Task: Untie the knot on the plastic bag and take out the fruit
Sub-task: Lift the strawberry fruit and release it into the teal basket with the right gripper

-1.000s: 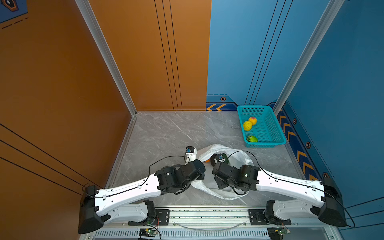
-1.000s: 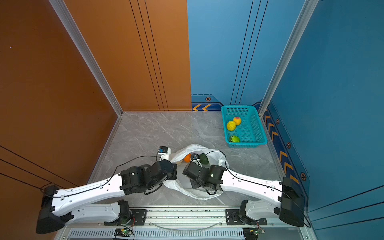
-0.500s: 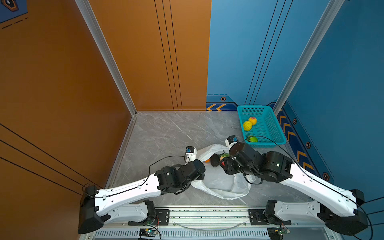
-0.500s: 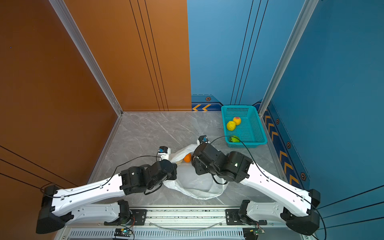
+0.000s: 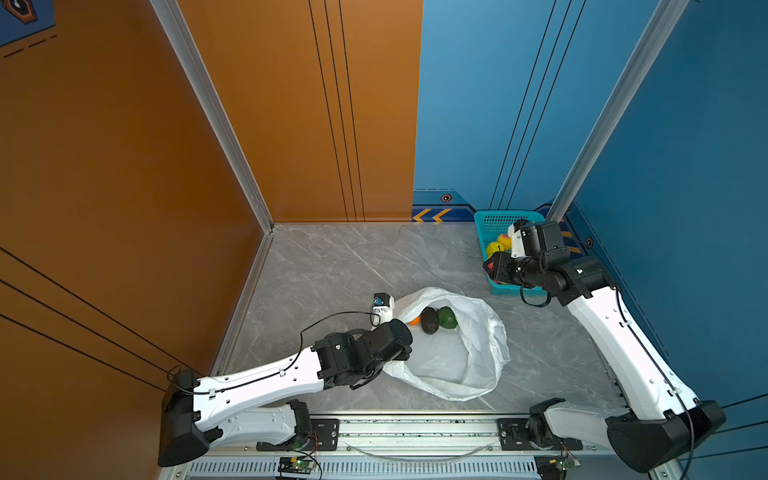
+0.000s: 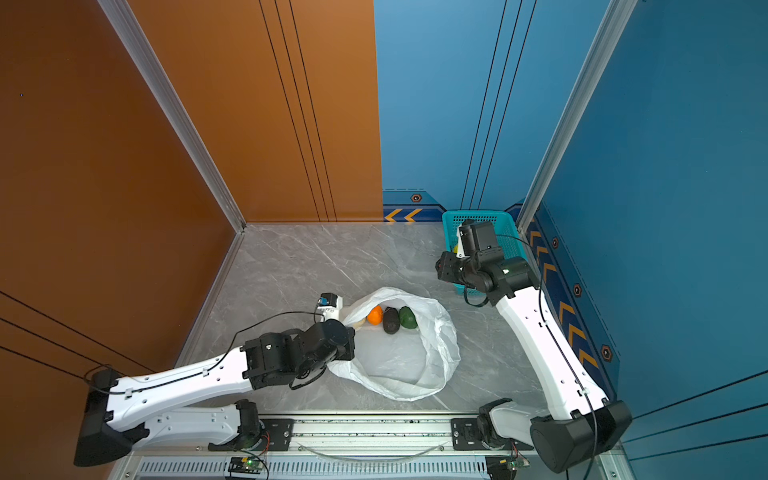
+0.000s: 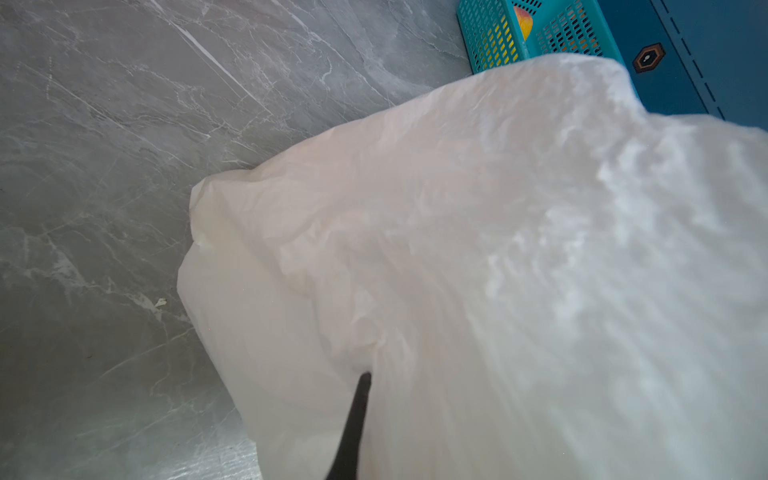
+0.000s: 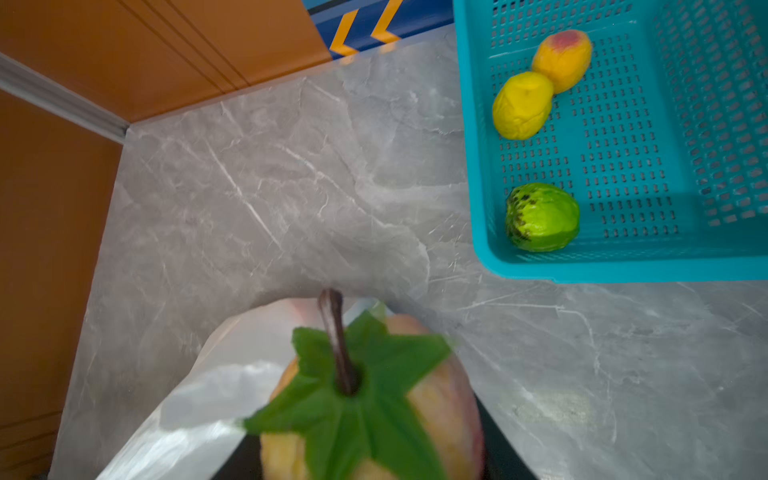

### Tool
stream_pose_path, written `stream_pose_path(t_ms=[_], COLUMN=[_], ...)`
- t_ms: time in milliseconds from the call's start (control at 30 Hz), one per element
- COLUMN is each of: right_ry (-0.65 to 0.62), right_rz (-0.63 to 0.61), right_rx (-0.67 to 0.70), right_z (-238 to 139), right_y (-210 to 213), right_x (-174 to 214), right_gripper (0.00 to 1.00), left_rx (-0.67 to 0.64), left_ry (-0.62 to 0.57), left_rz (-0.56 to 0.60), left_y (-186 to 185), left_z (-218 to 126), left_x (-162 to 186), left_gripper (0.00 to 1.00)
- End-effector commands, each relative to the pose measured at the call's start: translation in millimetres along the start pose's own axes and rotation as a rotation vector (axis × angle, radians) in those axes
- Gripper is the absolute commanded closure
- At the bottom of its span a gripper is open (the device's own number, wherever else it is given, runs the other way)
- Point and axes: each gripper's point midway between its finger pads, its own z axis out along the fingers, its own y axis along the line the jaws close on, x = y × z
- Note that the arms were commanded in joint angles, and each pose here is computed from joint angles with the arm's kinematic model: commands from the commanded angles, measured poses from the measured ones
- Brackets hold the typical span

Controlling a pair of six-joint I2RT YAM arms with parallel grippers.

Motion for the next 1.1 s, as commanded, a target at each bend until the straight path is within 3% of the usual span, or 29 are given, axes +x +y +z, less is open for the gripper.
stream_pose_path(t_ms=[0,300,467,667,767,1067], right_ry=[-0.012,0.039,0.073,0.074,0.075,0.058], right_rz=[0.001,0.067,0.085,0.104,0.105,0.101], right_rx=[0.008,0.184,0.22,0.242,0.247,0.185], right_z=[36.1,132.0,158.1,161.1,155.9,116.6], right_y=[-22.8,-105.8,-127.6,-135.5,-134.8,-108.3], right_x=[-18.4,-39.0,-34.3,-35.8,-36.0,-37.9], right_gripper=[0.71,0.71,0.66,0.4,0.32,0.27], left_rx=[0.005,0.006,0.004,0.006,0.007,0.008], left_ry=[-0.027,-0.031,-0.037,-0.036,-0.039,-0.039], left_rz=[0.008,0.004,0.0,0.001,-0.001,0.002], left_y=[-4.2,-3.7,-1.5,-1.6,-1.9,-1.9], left_z=[-2.2,-3.3,-4.6,-5.4,-5.8,-6.0], left_x=[-10.1,-11.3,-12.0,-12.3,-13.6,-14.2], left_gripper=[1.0,1.0,1.0,1.0,1.0,1.0])
